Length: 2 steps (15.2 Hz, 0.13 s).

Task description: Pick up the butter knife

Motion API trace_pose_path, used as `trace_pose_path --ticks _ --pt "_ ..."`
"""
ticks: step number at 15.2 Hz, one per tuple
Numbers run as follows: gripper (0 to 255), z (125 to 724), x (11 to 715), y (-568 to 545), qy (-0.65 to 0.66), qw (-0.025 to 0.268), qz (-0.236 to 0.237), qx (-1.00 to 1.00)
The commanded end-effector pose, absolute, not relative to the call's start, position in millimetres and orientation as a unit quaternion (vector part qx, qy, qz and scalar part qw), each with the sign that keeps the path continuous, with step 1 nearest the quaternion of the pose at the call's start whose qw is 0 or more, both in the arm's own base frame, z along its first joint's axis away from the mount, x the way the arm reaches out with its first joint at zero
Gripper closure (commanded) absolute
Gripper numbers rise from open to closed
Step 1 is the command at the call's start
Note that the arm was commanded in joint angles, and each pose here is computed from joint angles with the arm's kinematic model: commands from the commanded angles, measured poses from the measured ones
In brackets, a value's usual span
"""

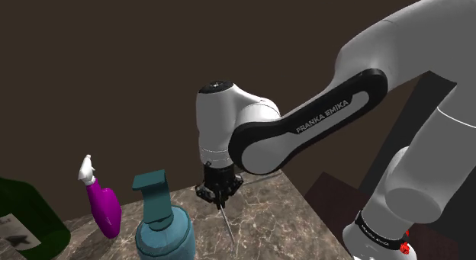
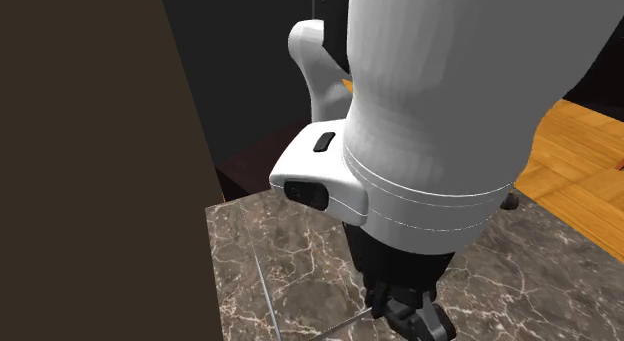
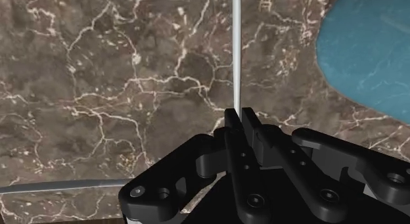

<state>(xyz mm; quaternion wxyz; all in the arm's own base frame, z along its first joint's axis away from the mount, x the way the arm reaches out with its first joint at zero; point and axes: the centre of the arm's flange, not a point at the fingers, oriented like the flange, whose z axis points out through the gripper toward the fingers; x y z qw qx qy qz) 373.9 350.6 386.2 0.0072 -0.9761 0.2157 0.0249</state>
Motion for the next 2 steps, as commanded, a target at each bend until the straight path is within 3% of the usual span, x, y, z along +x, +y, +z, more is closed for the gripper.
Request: trace_pose_path --ticks 1,2 --pt "255 392.2 372.7 350.7 0.216 0.007 0.025 -0.976" --pt "255 392.2 372.7 350.7 0.216 0.007 0.025 -0.976"
